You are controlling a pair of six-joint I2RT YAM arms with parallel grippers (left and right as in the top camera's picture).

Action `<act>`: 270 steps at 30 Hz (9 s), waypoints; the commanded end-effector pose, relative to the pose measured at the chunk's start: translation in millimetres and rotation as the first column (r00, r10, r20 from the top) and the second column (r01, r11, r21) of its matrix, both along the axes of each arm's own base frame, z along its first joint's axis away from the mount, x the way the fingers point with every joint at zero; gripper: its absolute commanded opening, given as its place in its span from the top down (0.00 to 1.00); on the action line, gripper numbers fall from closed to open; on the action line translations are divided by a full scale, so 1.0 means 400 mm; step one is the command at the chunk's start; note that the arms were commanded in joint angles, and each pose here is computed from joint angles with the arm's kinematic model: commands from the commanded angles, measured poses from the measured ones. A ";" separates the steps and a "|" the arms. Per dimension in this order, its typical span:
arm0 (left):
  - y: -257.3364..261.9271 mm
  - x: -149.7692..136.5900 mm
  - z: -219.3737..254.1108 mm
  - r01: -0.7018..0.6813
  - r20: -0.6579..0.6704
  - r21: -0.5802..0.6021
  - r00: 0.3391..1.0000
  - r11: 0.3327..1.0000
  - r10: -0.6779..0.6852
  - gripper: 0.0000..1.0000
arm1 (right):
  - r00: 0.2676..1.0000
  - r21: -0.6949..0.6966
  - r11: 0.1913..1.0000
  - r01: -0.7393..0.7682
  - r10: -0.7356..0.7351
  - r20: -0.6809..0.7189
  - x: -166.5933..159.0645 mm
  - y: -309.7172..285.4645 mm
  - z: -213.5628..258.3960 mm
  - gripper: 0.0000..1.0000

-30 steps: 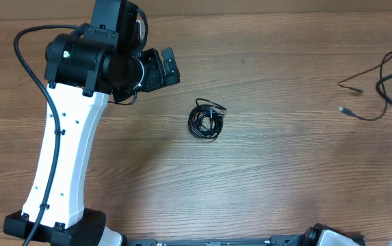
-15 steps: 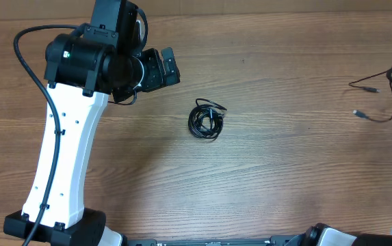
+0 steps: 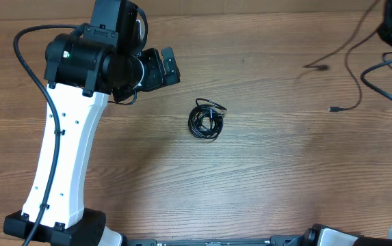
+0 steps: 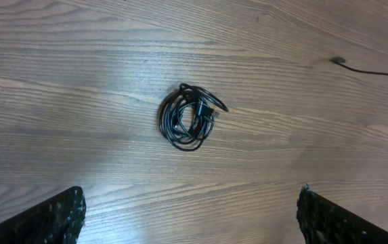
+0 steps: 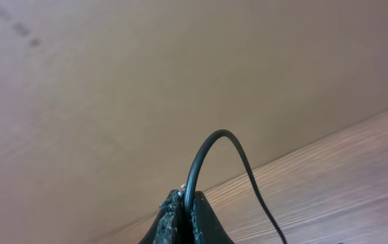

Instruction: Untangle cables

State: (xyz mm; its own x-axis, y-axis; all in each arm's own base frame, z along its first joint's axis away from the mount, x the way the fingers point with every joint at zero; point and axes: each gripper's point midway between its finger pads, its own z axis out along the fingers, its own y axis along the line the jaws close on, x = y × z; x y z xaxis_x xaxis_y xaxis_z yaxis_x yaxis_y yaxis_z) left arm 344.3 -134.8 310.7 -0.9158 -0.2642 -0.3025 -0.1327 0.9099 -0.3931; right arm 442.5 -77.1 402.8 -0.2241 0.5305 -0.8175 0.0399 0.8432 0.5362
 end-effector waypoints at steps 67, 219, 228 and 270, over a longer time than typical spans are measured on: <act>-0.094 0.086 0.218 -0.406 -0.361 -0.691 0.911 0.597 0.201 0.96 | 0.328 -0.194 0.356 -0.914 0.931 0.161 -0.284 0.927 0.080 0.74; 1.333 0.516 -0.442 -0.657 0.416 0.329 0.746 0.678 0.520 0.00 | 0.335 0.141 0.556 -0.819 0.663 -0.670 -0.298 0.780 -0.523 0.00; 1.293 0.461 -0.561 -0.518 0.243 0.415 0.855 0.748 0.458 0.00 | 0.333 0.140 0.554 -0.821 0.662 -0.671 -0.299 0.779 -0.524 0.00; 1.300 0.511 -0.619 -0.606 0.307 0.414 0.796 0.680 0.522 0.83 | 0.315 0.117 0.519 -0.847 0.666 -0.676 -0.307 0.776 -0.528 0.00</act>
State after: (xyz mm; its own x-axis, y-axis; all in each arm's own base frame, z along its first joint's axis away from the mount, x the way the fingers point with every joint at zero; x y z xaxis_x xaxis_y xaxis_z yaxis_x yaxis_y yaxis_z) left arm 551.9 383.0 76.0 -0.5492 -0.5127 -0.6600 -0.6735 0.7391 -0.0137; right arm 318.0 234.4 192.8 -0.8763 -0.3057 -0.3723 -0.4624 0.7507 0.4719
